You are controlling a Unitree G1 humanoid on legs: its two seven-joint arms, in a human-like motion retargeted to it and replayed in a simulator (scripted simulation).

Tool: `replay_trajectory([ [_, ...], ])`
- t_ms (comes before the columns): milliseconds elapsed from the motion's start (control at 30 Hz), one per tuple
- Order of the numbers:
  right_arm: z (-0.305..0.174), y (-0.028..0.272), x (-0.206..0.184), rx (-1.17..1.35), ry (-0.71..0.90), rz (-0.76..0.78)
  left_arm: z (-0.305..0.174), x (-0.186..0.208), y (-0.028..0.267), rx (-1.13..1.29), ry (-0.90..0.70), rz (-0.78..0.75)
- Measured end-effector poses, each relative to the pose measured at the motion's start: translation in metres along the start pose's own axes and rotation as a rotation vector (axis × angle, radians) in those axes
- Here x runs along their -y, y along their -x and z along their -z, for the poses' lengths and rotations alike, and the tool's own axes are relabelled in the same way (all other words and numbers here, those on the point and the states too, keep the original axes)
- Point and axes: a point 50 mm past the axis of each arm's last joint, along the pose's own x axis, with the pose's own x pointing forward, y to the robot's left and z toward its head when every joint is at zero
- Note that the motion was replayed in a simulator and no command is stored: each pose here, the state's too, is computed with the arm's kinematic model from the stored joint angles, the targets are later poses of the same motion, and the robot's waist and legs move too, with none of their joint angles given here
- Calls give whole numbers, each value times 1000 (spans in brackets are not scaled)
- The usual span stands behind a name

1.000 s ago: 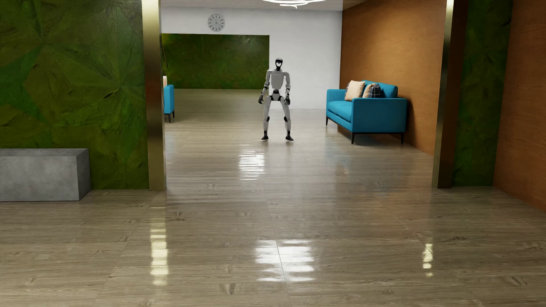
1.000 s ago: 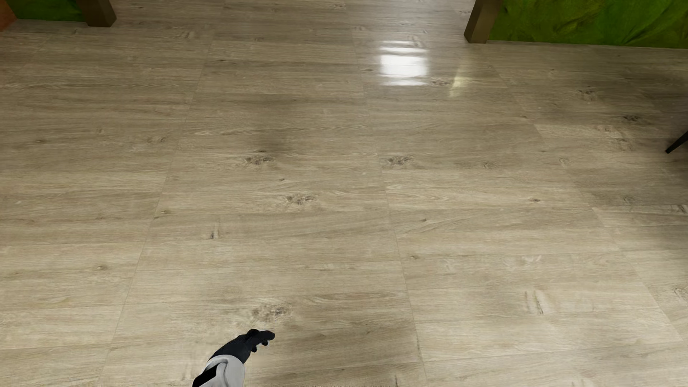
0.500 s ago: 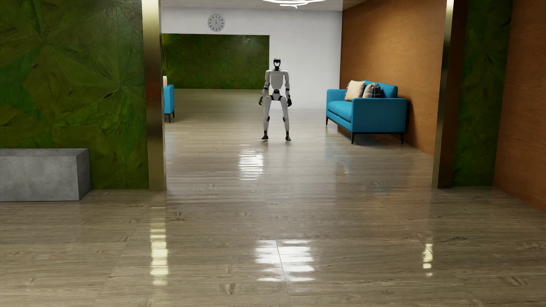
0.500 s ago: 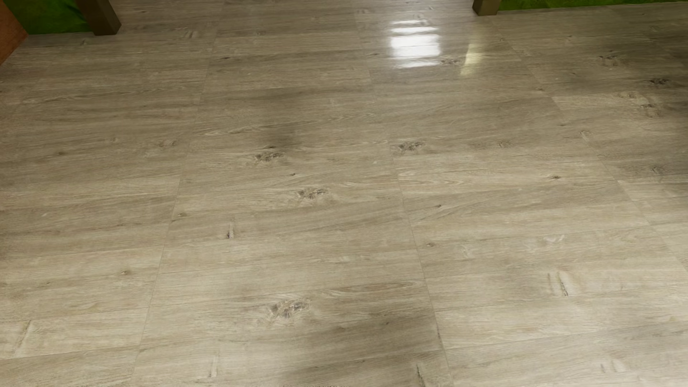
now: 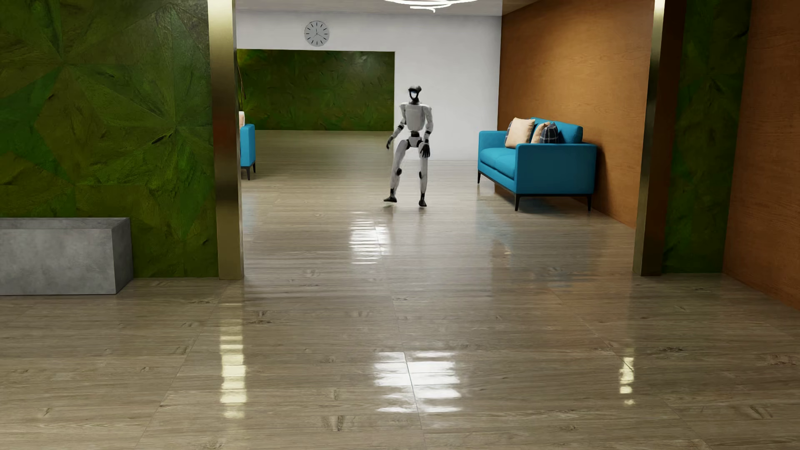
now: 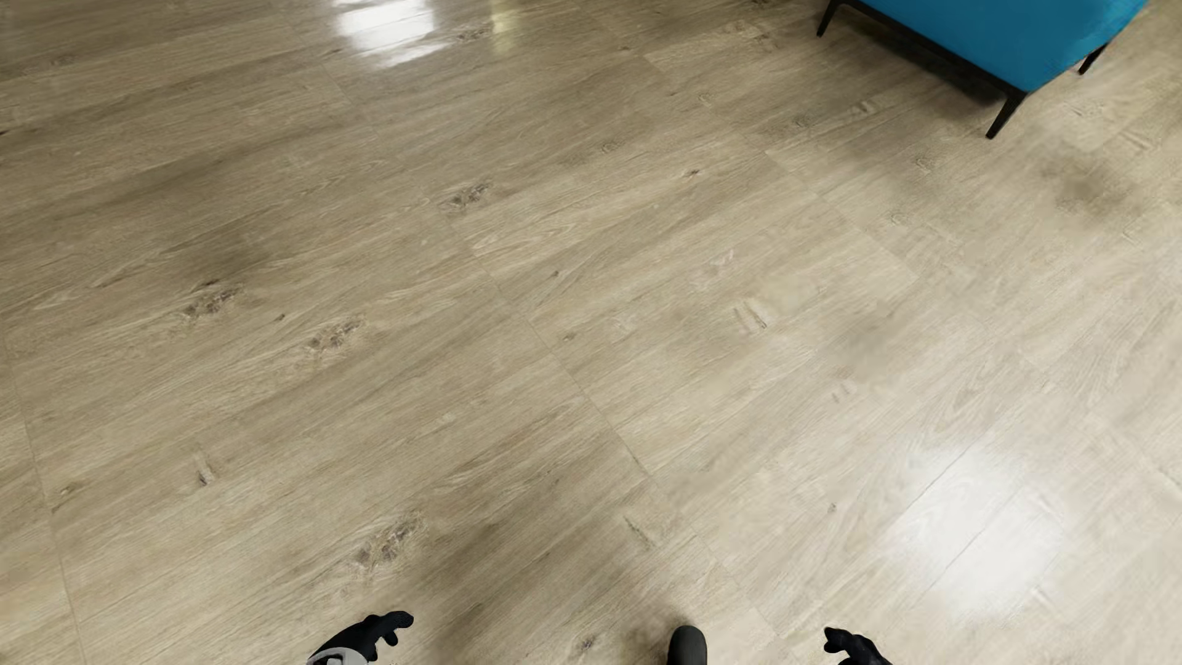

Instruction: Rotate 180

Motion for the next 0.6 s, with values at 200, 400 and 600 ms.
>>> replay_trajectory([
  [200, 51, 8, -8, -261, 19, -75, -1, -22, -10, -64, -246, 11],
  [400, 71, 11, -32, -397, 62, -276, 6, -13, 4, 38, 164, -127],
  [600, 21, -6, -17, -147, 62, -127, 64, 61, 20, -234, 46, 185],
])
